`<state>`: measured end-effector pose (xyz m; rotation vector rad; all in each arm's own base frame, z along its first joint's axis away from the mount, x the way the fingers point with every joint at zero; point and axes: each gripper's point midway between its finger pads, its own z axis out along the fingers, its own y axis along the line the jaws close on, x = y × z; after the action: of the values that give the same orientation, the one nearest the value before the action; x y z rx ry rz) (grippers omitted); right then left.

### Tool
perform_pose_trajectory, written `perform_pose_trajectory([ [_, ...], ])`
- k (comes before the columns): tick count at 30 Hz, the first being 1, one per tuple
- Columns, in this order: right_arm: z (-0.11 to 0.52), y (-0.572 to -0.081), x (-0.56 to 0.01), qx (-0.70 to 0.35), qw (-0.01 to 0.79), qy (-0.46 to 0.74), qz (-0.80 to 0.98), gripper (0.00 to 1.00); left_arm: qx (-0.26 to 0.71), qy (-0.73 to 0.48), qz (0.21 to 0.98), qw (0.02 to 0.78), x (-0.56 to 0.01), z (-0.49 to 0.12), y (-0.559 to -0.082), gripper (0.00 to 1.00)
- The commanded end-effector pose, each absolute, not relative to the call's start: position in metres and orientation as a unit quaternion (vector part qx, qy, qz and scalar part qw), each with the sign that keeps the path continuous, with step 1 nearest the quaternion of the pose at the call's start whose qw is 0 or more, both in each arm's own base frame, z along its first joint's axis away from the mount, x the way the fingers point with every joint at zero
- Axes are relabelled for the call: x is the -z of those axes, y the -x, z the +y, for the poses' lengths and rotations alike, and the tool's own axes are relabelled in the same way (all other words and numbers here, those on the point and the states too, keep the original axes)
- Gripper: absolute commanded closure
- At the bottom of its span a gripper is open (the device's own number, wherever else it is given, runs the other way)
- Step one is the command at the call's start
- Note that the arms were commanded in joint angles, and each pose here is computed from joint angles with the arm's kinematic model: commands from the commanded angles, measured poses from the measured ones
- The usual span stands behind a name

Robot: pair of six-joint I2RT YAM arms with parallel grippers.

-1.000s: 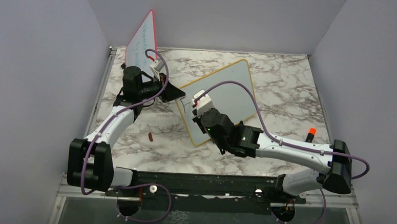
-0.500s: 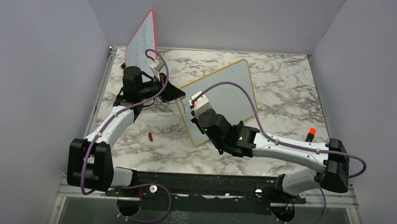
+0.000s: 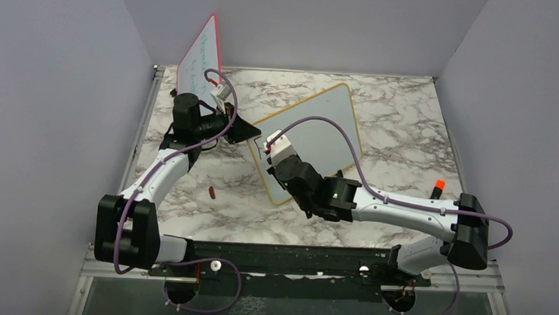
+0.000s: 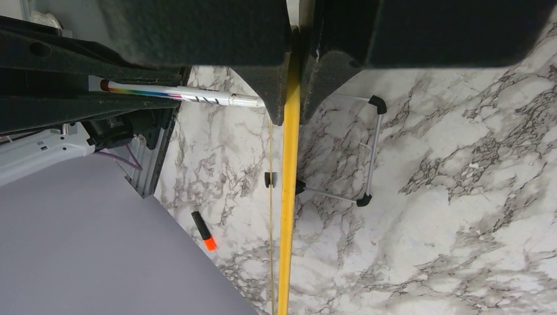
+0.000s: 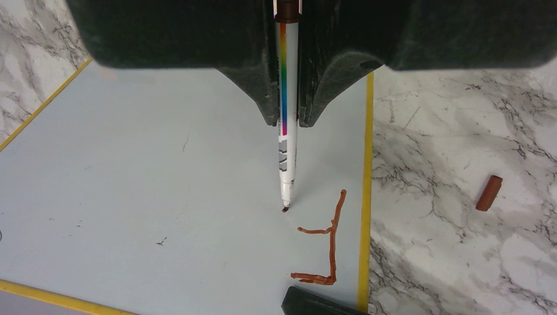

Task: Write a sentence on the whiteboard

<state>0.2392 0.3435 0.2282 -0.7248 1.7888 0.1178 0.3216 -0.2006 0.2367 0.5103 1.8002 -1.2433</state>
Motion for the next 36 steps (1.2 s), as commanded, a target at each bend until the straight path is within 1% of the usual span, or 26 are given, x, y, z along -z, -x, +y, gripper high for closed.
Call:
perform_pose_trajectory([
  [1, 0.346, -0.247, -0.239, -0.047, 0.583, 0.289, 0.758, 0.99, 0.508, -0.214, 0.733, 0.399, -0.221, -0.207, -0.31, 1.0],
  [17, 0.35, -0.25, -0.253, -0.062, 0.601, 0.274, 0.748, 0.99, 0.508, -0.215, 0.733, 0.398, -0.221, -0.208, -0.31, 1.0],
  [36, 0.361, -0.238, -0.239, -0.083, 0.573, 0.331, 0.745, 0.99, 0.508, -0.214, 0.733, 0.398, -0.22, -0.208, -0.31, 1.0],
])
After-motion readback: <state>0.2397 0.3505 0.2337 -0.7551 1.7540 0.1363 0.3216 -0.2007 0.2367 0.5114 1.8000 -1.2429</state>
